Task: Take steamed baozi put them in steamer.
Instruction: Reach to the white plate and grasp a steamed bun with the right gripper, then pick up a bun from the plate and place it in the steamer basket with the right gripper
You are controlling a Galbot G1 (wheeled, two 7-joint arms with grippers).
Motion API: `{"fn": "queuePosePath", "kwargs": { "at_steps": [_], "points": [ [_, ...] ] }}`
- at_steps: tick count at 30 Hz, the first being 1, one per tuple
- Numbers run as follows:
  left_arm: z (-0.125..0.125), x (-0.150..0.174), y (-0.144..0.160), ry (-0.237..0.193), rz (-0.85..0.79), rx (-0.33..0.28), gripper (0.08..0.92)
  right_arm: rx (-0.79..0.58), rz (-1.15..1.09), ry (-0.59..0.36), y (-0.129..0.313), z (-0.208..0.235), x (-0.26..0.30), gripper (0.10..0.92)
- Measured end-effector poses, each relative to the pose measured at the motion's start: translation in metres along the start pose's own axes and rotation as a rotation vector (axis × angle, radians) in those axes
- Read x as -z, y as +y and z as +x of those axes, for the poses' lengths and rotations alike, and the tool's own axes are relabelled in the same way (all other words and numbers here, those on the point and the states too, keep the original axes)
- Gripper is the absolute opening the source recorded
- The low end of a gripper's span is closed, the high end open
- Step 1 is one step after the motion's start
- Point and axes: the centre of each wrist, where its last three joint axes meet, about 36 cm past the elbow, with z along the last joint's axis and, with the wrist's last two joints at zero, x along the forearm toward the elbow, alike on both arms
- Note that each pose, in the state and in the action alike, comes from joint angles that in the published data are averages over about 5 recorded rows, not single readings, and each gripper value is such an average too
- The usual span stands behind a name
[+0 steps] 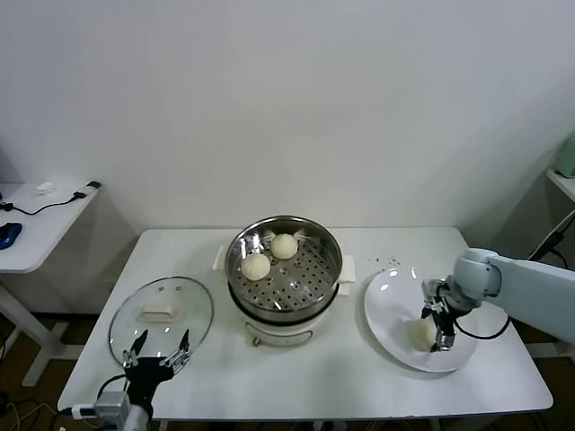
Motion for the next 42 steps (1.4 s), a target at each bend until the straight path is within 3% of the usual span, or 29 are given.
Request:
{"fn": "queuePosePath", "kwargs": {
  "at_steps": [4, 11, 18, 23, 27, 33, 42],
  "points": [
    [0.001, 0.001, -0.001, -0.001, 0.001, 0.000, 0.823, -0.006, 0.006, 0.000, 0.000, 0.003, 0.000, 0.708],
    [0.003, 0.004, -0.002, -0.004, 0.002, -0.003, 0.823, -0.044, 0.073, -0.004, -0.021, 0.042, 0.011, 0.696],
    [0.005, 0.007, -0.005, -0.009, 0.001, -0.012, 0.823, -0.147, 0.262, -0.042, -0.070, 0.141, 0.051, 0.695],
    [0.007, 0.010, -0.006, -0.013, 0.000, -0.016, 0.823, -0.227, 0.516, -0.076, -0.088, 0.219, 0.116, 0.696],
    [0.009, 0.012, -0.006, -0.015, -0.002, -0.013, 0.823, -0.259, 0.746, -0.089, -0.081, 0.257, 0.180, 0.696],
    [0.011, 0.011, -0.004, -0.014, -0.003, -0.005, 0.823, -0.242, 1.063, -0.087, -0.057, 0.265, 0.257, 0.696],
    [0.015, 0.011, -0.005, -0.016, 0.002, -0.001, 0.823, -0.167, 1.376, -0.071, -0.035, 0.218, 0.319, 0.696]
  ]
}}
